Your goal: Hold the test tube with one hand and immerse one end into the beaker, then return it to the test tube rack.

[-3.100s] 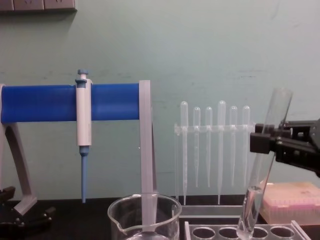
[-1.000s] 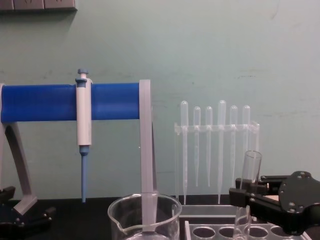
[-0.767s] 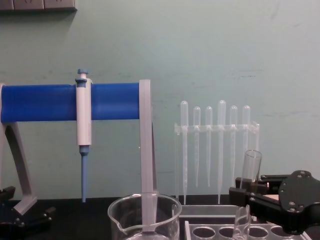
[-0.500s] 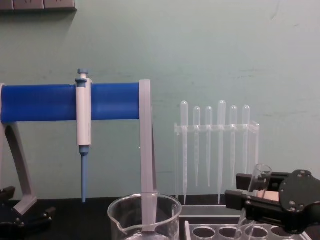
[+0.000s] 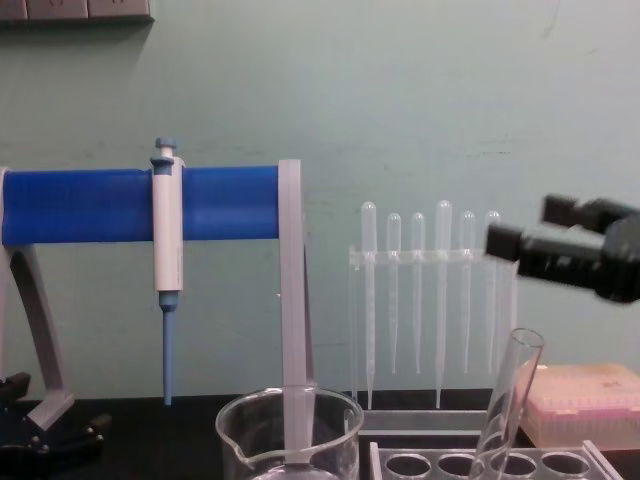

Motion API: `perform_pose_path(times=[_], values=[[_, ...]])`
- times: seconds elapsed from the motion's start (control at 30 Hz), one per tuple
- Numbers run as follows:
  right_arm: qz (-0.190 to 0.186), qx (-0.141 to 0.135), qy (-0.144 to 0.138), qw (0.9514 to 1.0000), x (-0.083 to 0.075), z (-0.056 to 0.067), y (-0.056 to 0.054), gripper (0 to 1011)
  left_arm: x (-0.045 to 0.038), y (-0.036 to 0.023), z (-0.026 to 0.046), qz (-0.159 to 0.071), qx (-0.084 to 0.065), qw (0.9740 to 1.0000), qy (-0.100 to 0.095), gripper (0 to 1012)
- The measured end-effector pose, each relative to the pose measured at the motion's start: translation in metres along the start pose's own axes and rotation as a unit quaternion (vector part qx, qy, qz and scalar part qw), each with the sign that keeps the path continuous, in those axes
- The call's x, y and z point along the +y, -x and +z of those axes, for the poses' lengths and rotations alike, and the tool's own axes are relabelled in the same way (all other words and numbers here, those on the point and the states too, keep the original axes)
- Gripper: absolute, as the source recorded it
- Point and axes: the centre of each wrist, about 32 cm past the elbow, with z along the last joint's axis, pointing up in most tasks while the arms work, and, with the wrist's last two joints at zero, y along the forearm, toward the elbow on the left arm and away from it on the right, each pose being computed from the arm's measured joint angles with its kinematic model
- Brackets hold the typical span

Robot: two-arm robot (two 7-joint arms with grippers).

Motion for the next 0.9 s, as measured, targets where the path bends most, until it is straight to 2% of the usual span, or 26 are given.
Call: perform_pose_path(times=[0.13, 0.17, 0.2, 0.23, 0.27, 0.3, 0.33, 0.37, 0.43, 0.47, 0.57, 0.67, 0.9], values=[[-0.062, 0.007, -0.003, 0.9981, -0.004, -0.003, 0.004, 1002, 0.0, 0.0, 0.0, 0.0, 0.0, 1.0, 0.0, 1000], [-0.092, 0.009, -0.001, 0.9957, -0.006, -0.006, 0.005, 1000, 0.0, 0.0, 0.0, 0.0, 0.0, 1.0, 0.0, 1000], [-0.107, 0.009, 0.001, 0.9942, -0.008, -0.009, 0.006, 1000, 0.0, 0.0, 0.0, 0.0, 0.0, 1.0, 0.0, 1000], [-0.138, 0.007, 0.007, 0.9904, -0.01, -0.013, 0.008, 1000, 0.0, 0.0, 0.0, 0.0, 0.0, 1.0, 0.0, 1000], [-0.152, 0.005, 0.012, 0.9883, -0.011, -0.016, 0.009, 1000, 0.0, 0.0, 0.0, 0.0, 0.0, 1.0, 0.0, 1000], [-0.179, -0.002, 0.02, 0.9837, -0.013, -0.022, 0.01, 1000, 0.0, 0.0, 0.0, 0.0, 0.0, 1.0, 0.0, 1000], [-0.179, -0.002, 0.02, 0.9837, -0.013, -0.022, 0.01, 1000, 0.0, 0.0, 0.0, 0.0, 0.0, 1.0, 0.0, 1000], [-0.203, -0.011, 0.031, 0.9787, -0.015, -0.029, 0.012, 1000, 0.0, 0.0, 0.0, 0.0, 0.0, 1.0, 0.0, 1000], [-0.224, -0.019, 0.041, 0.9736, -0.016, -0.035, 0.013, 1000, 0.0, 0.0, 0.0, 0.0, 0.0, 1.0, 0.0, 1000], [-0.243, -0.026, 0.048, 0.9686, -0.018, -0.041, 0.015, 1000, 0.0, 0.0, 0.0, 0.0, 0.0, 1.0, 0.0, 1000], [-0.269, -0.034, 0.058, 0.9607, -0.019, -0.051, 0.017, 1000, 0.0, 0.0, 0.0, 0.0, 0.0, 1.0, 0.0, 1000], [-0.283, -0.043, 0.066, 0.9558, -0.021, -0.059, 0.018, 1000, 0.0, 0.0, 0.0, 0.0, 0.0, 1.0, 0.0, 1000], [-0.299, -0.054, 0.078, 0.9494, -0.022, -0.067, 0.021, 1000, 0.0, 0.0, 0.0, 0.0, 0.0, 1.0, 0.0, 1000]])
